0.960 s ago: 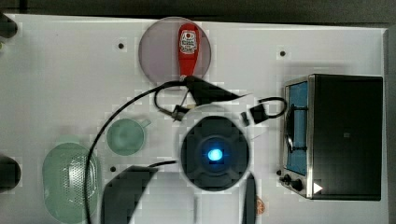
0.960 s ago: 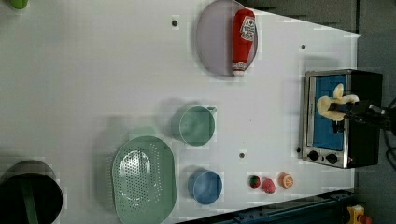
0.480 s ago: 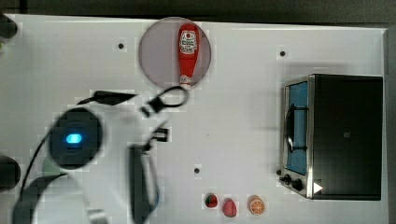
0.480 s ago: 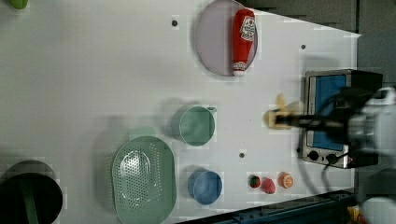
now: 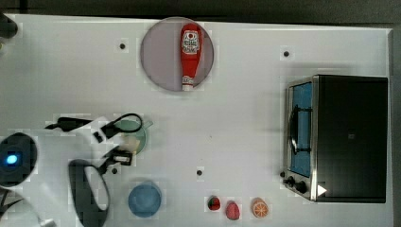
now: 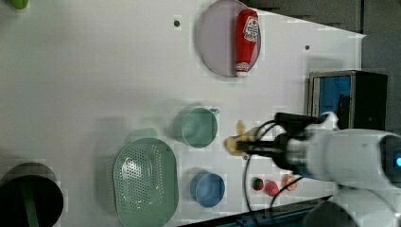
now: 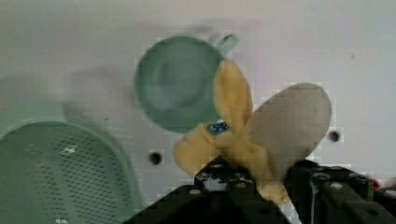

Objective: Pick Banana and place it in mug.

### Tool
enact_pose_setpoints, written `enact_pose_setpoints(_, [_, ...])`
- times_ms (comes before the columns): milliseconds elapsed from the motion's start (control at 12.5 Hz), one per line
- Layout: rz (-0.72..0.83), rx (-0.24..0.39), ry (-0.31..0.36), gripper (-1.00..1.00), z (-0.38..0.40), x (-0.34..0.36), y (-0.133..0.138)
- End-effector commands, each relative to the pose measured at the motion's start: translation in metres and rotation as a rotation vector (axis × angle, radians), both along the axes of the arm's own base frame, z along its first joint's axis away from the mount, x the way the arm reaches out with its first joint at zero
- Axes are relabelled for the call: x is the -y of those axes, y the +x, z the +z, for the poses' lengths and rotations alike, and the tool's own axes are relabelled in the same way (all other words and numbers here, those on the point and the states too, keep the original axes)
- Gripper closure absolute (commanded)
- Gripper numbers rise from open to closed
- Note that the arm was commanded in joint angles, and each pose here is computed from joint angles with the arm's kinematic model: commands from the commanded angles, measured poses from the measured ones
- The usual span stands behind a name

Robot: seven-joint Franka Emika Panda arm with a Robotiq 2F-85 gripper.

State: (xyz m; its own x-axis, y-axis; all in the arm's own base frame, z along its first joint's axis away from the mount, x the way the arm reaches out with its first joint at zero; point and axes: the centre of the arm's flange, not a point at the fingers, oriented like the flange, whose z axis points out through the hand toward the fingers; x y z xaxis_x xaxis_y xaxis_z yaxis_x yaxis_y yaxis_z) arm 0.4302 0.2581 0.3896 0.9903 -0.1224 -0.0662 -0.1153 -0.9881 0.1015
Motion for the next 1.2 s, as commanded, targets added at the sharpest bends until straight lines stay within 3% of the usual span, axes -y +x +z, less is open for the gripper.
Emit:
enact_pose_setpoints(80, [-0.239, 0.028, 0.059, 0.42, -0.031, 0.009, 0.019])
enact_pose_setpoints(560, [-0.326, -0.020, 0.096, 0.36, -0.097, 0.013, 0.025])
enact_pose_setpoints(800, [-0.371, -0.037, 0.078, -0.30, -0.116, 0.014, 0.021])
enact_pose_setpoints(1040, [-0.375, -0.002, 0.103, -0.95, -0.116, 0.016, 0.027])
enact_pose_setpoints(1200, [-0.397, 0.046, 0.122, -1.00, -0.097, 0.022, 0.040])
